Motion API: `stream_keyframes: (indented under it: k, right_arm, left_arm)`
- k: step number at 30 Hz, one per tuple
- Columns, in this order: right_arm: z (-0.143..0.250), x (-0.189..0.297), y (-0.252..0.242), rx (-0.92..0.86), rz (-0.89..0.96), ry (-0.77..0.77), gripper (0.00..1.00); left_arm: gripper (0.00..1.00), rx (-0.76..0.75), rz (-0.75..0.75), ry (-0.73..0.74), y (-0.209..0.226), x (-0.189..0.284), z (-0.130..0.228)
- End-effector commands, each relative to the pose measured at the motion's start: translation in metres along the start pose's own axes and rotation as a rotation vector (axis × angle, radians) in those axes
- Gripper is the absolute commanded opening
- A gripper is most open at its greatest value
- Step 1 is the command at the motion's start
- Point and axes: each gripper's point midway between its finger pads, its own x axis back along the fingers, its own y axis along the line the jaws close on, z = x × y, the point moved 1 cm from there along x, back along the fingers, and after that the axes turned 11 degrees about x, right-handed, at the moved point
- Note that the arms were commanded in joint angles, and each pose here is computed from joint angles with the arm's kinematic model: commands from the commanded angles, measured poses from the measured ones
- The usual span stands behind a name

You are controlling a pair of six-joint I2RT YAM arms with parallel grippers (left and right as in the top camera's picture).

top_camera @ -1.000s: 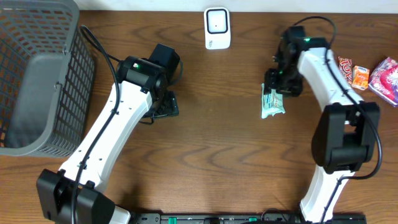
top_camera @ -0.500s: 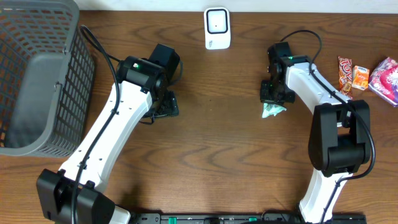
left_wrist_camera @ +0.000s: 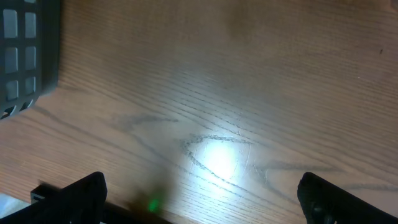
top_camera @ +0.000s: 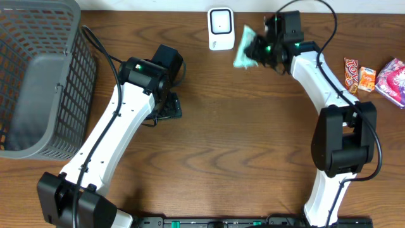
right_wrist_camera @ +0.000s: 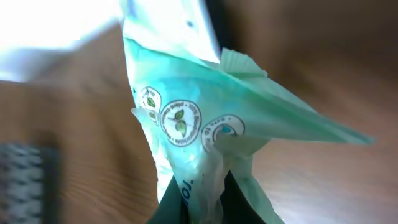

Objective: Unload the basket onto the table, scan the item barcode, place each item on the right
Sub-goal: 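Hold the mint-green pack up to the white scanner, then carry the mint-green pack right and drop it on the snack pile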

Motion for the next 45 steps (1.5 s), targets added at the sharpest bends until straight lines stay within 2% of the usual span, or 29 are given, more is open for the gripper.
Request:
stream_keyframes:
  k: [1, 9, 14, 21, 29, 32, 35, 40, 45]
  right_arm:
    - [-0.014, -0.004, 0.043, -0.105, -0.115, -0.057, 0.01]
    - [-0.048, -0.013, 0.074, -0.072, -0.058, -0.282, 0.01]
    - [-0.057, -0.035, 0.079, -0.064, -0.065, -0.279, 0.01]
    - [-0.065, -0.070, 0.054, -0.083, -0.021, -0.278, 0.01]
    - [-0.080, -0.058, 0.037, -0.039, 0.042, -0.269, 0.01]
    - [-0.088, -0.042, 0.025, 0.006, 0.094, -0.252, 0.01]
    - [-0.103, -0.009, -0.006, -0.036, 0.206, -0.259, 0.01]
    - [-0.114, 0.069, -0.090, -0.083, 0.448, -0.225, 0.01]
    - [-0.094, 0.135, -0.176, -0.023, 0.659, -0.074, 0.01]
  left_arm:
    - [0.98, 0.010, -0.020, -0.004, 0.002, -0.002, -0.001]
    - [0.98, 0.010, -0.020, -0.004, 0.002, -0.002, -0.001]
    - [0.98, 0.010, -0.020, -0.004, 0.002, -0.002, -0.001]
    - [0.98, 0.010, -0.020, -0.004, 0.002, -0.002, -0.001]
    - [0.98, 0.010, -0.020, -0.004, 0.002, -0.002, -0.001]
    - [0.98, 0.010, -0.020, -0.004, 0.002, -0.002, -0.001]
    - [0.98, 0.010, -0.020, -0.004, 0.002, -0.002, -0.001]
    - [0.98, 0.010, -0.020, -0.004, 0.002, -0.002, -0.002]
    - [0.98, 0.010, -0.020, -0.004, 0.002, -0.002, -0.001]
